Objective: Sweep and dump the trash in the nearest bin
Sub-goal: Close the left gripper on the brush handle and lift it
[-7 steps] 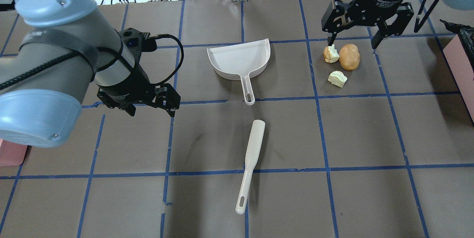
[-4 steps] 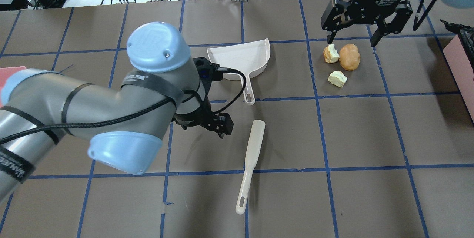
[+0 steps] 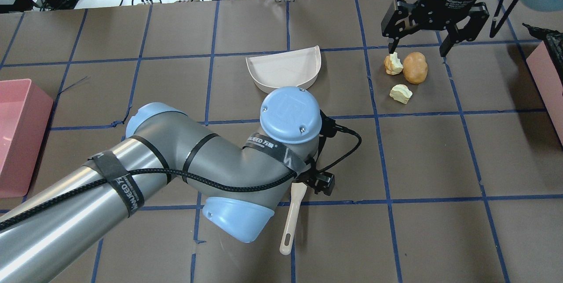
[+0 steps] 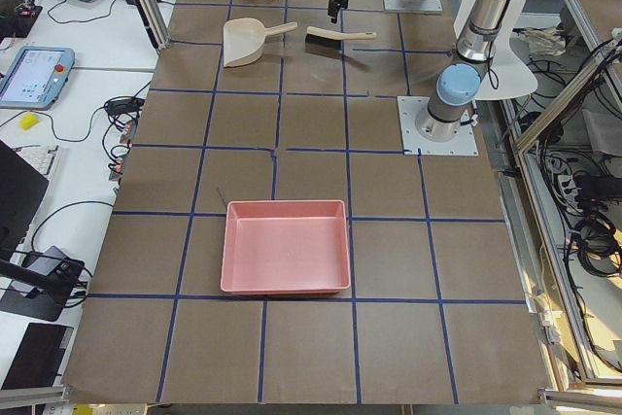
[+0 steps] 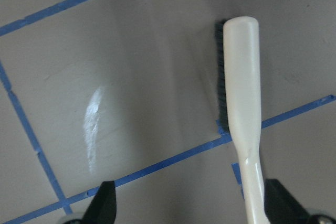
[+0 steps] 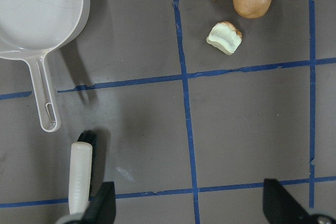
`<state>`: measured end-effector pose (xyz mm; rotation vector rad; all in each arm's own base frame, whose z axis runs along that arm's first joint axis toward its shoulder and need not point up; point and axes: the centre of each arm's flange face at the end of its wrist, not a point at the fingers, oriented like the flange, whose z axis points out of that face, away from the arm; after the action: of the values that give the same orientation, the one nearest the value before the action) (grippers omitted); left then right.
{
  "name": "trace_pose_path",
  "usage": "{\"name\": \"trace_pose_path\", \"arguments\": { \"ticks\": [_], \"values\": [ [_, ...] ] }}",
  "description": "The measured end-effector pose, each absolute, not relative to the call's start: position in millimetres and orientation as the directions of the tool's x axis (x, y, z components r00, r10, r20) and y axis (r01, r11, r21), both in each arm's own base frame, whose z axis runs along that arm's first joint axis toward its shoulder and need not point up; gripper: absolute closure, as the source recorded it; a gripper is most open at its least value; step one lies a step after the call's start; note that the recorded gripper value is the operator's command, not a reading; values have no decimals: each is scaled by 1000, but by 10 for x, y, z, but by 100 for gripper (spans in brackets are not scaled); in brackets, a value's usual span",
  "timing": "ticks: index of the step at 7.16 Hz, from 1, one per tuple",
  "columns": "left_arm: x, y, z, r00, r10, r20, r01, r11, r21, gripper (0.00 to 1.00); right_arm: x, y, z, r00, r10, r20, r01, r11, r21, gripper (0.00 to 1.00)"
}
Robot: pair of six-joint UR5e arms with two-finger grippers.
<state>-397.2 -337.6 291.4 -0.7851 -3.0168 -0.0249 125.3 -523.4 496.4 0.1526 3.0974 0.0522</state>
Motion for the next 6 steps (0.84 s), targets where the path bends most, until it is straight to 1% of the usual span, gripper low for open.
{"name": "trace_pose_path", "arguments": {
  "ticks": [4, 6],
  "values": [
    [-4094, -3418, 2421, -842, 540, -6, 539, 840, 61, 0, 1249, -5234, 4960, -994, 99, -38, 98, 995, 37, 0],
    [-4039, -3323, 2237, -838, 545, -15, 542, 835, 98, 0, 1248, -5233, 4953, -994, 98, -37, 97, 995, 39, 0]
  ]
}}
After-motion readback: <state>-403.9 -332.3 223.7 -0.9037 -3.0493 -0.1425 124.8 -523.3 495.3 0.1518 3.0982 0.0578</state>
